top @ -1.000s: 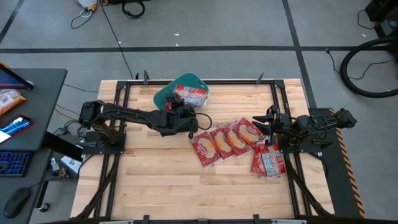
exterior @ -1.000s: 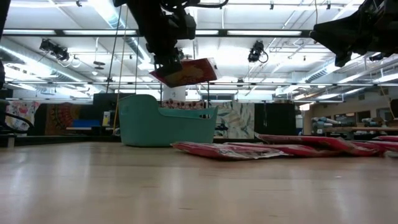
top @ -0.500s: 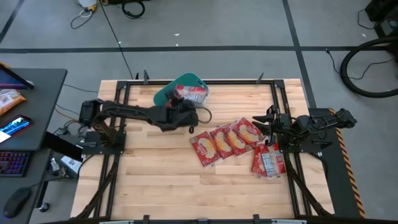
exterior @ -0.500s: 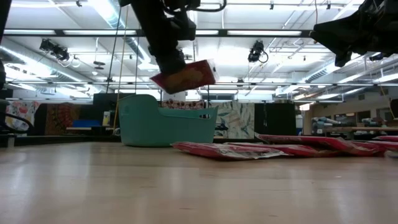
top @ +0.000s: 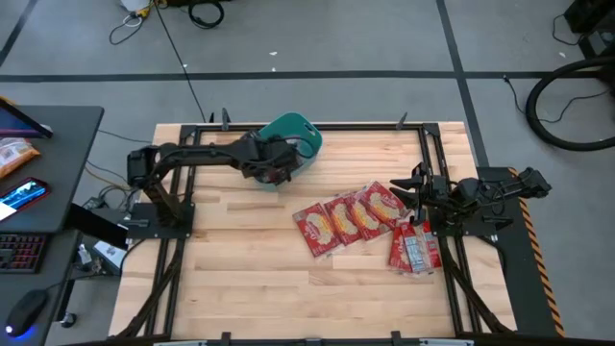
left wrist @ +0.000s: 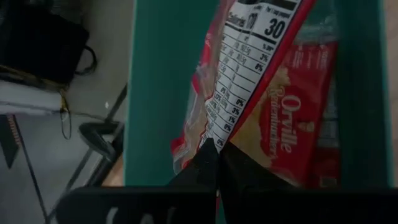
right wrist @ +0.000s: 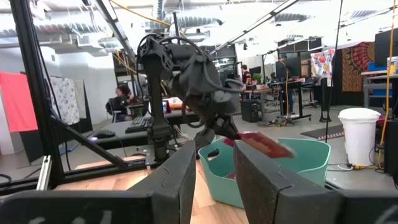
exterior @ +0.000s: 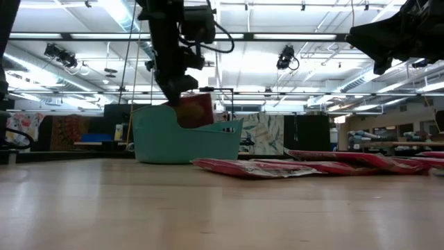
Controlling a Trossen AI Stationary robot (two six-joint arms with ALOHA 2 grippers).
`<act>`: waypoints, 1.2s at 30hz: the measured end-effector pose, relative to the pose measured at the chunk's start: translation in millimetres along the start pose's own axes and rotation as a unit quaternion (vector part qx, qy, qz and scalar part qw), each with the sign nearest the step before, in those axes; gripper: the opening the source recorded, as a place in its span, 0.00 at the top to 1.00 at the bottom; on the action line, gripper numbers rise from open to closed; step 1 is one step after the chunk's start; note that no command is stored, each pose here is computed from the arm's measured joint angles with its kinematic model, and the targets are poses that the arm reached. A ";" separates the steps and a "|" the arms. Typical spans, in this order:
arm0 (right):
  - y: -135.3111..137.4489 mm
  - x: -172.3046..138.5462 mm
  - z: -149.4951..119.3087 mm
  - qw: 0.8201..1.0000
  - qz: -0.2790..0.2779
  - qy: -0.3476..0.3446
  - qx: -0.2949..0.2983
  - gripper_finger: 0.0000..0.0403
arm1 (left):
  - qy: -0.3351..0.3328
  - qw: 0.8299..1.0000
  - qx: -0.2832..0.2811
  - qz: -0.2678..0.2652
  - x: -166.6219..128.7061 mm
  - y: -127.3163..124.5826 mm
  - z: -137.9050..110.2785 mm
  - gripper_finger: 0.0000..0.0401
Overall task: Sort popcorn bags into baskets
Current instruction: Put the red popcorn bag into the green bin
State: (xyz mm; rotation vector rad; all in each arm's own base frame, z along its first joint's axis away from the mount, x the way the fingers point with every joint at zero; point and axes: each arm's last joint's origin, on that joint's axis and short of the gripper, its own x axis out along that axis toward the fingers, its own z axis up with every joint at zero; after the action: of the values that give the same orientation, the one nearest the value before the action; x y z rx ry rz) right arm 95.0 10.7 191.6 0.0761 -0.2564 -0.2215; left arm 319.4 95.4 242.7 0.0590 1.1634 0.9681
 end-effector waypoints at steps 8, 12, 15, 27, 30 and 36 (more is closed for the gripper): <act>0.0 0.0 1.6 1.000 0.000 -0.008 0.004 0.72 | 0.032 0.999 0.013 -0.001 23.2 -13.4 -0.9 0.97; -0.1 0.0 2.2 1.000 -0.001 -0.010 0.005 0.72 | 0.043 0.999 0.021 -0.002 33.1 -21.4 -2.1 0.87; -0.1 0.0 2.7 1.000 0.000 -0.013 0.007 0.72 | 0.041 0.999 0.027 -0.003 32.7 -23.9 -2.1 0.77; -0.1 0.0 2.8 1.000 0.000 -0.013 0.007 0.72 | -0.062 0.988 0.140 -0.005 1.8 -51.0 7.6 0.56; -0.1 0.0 2.8 1.000 -0.001 -0.013 0.007 0.72 | -0.114 0.971 0.209 -0.014 -12.6 -71.0 9.0 0.56; -0.1 0.0 2.7 1.000 -0.001 -0.013 0.007 0.72 | -0.165 0.911 0.359 -0.119 -33.2 -110.4 -4.0 0.56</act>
State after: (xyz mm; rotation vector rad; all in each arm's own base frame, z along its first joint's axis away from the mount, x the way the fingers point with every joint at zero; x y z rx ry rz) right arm 94.3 10.5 194.2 0.0868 -0.2839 -0.2220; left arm 381.6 3.9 210.2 0.6344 1.1228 0.2564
